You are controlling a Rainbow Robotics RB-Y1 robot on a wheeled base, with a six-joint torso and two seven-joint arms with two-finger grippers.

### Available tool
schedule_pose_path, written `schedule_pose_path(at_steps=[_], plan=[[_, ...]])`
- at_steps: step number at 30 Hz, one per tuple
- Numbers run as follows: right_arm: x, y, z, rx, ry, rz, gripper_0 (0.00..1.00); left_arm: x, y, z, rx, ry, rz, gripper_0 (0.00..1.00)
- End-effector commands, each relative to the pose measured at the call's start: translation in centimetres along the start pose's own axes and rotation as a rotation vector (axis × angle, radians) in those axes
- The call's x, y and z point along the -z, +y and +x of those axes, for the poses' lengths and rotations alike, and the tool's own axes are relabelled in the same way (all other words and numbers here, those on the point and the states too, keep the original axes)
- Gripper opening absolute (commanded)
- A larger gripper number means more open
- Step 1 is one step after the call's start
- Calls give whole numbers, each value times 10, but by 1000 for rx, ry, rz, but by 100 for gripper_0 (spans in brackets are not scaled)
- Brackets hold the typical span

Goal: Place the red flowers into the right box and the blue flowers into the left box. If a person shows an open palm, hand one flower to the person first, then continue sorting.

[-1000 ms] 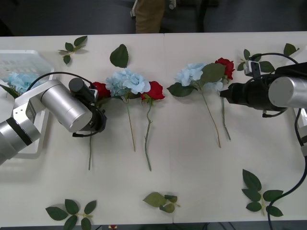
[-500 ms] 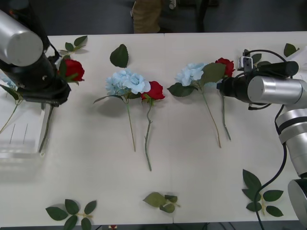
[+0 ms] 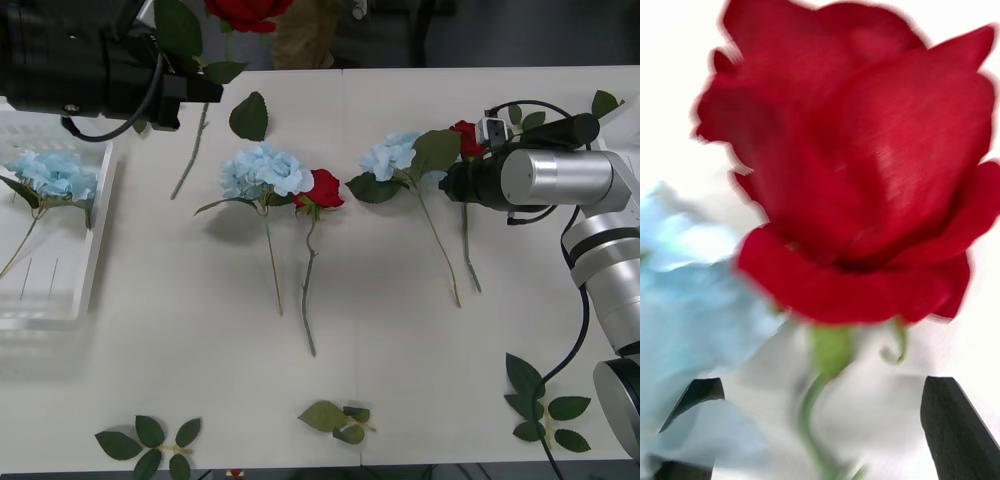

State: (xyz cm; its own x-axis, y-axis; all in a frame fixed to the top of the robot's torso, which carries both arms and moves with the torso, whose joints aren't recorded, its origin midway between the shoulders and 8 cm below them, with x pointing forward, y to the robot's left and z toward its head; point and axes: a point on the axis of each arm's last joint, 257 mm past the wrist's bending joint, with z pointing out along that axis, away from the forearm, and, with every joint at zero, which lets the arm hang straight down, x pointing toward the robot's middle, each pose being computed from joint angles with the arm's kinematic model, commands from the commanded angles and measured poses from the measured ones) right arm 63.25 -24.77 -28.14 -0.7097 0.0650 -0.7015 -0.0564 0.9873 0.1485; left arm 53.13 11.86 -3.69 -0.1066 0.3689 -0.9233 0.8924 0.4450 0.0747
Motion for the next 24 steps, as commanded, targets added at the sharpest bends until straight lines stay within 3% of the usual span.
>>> schedule_pose_path(at_steps=[1, 7, 13, 24], plan=[[39, 33, -40, -68, -24, -143, 75, -35, -43, -26, 32, -194, 148, 0], [99, 40, -46, -91, 28, -289, 75, -77, -82, -51, 7, -341, 198, 0], [152, 47, -41, -73, -12, -515, 75, -103, -99, -70, 117, -433, 208, 0], [198, 50, 34, 53, -246, -857, 75, -108, -106, -73, 153, -452, 225, 0]])
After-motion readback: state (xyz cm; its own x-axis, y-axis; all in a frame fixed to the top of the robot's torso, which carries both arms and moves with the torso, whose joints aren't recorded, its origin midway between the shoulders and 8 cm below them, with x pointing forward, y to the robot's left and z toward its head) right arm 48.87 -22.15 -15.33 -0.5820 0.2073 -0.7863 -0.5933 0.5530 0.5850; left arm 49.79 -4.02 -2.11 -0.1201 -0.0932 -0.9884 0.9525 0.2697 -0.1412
